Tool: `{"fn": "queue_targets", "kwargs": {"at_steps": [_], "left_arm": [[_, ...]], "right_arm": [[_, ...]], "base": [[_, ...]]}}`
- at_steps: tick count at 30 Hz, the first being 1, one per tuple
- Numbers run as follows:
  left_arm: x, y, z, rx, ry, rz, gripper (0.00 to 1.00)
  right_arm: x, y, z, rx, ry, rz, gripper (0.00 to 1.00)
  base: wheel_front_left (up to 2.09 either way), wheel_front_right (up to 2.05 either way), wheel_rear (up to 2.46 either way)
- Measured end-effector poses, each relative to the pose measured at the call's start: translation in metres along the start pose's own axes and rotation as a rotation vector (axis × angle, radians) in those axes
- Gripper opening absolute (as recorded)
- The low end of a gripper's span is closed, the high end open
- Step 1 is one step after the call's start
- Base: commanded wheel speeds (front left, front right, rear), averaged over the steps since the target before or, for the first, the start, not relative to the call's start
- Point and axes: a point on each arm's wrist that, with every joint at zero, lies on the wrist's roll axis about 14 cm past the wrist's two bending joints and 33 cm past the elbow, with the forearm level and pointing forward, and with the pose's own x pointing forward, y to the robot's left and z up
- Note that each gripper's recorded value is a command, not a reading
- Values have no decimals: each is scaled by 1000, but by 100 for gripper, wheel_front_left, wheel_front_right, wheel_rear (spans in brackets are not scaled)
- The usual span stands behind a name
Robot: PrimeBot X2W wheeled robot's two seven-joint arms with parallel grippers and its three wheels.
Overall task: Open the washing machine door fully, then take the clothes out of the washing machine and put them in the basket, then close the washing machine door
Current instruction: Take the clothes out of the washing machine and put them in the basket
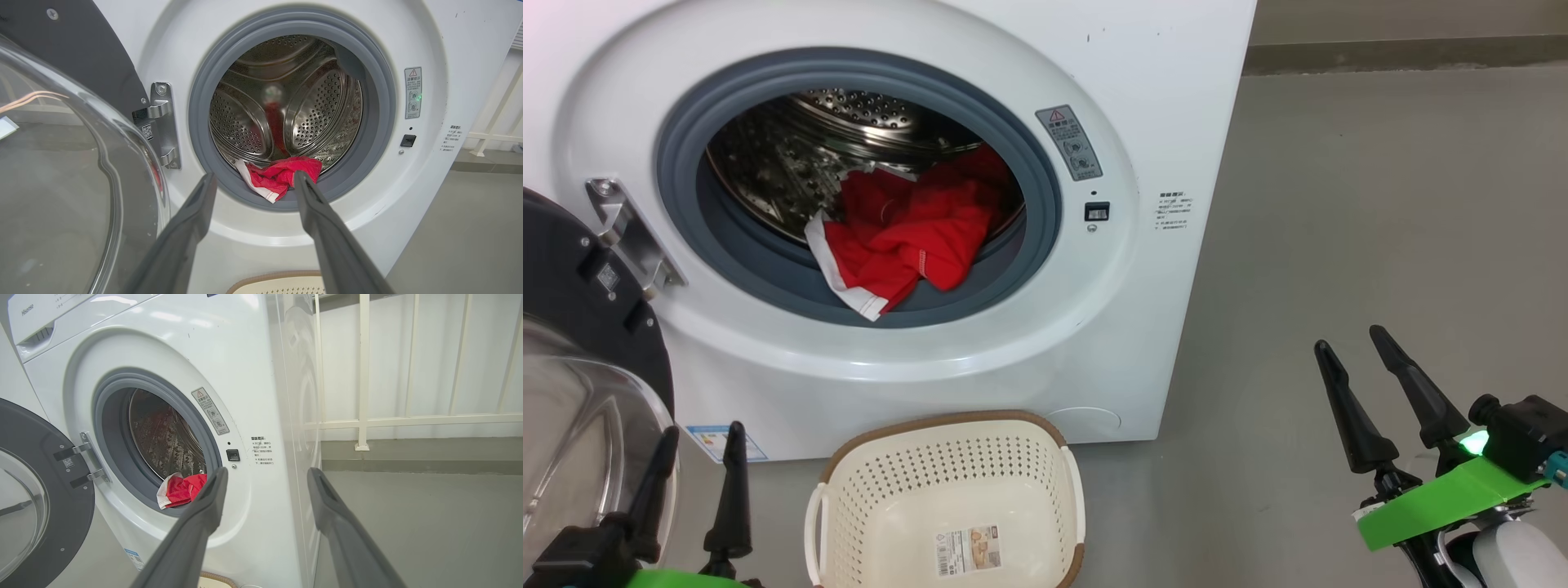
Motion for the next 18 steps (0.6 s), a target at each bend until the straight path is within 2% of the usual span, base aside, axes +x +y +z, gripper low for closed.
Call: {"fn": "queue_targets", "kwargs": {"at_steps": [18], "left_arm": [[0,1,-2,7,6,2,100]], "right_arm": [[1,0,-2,-2,7,2,100]], "base": [[0,0,0]]}}
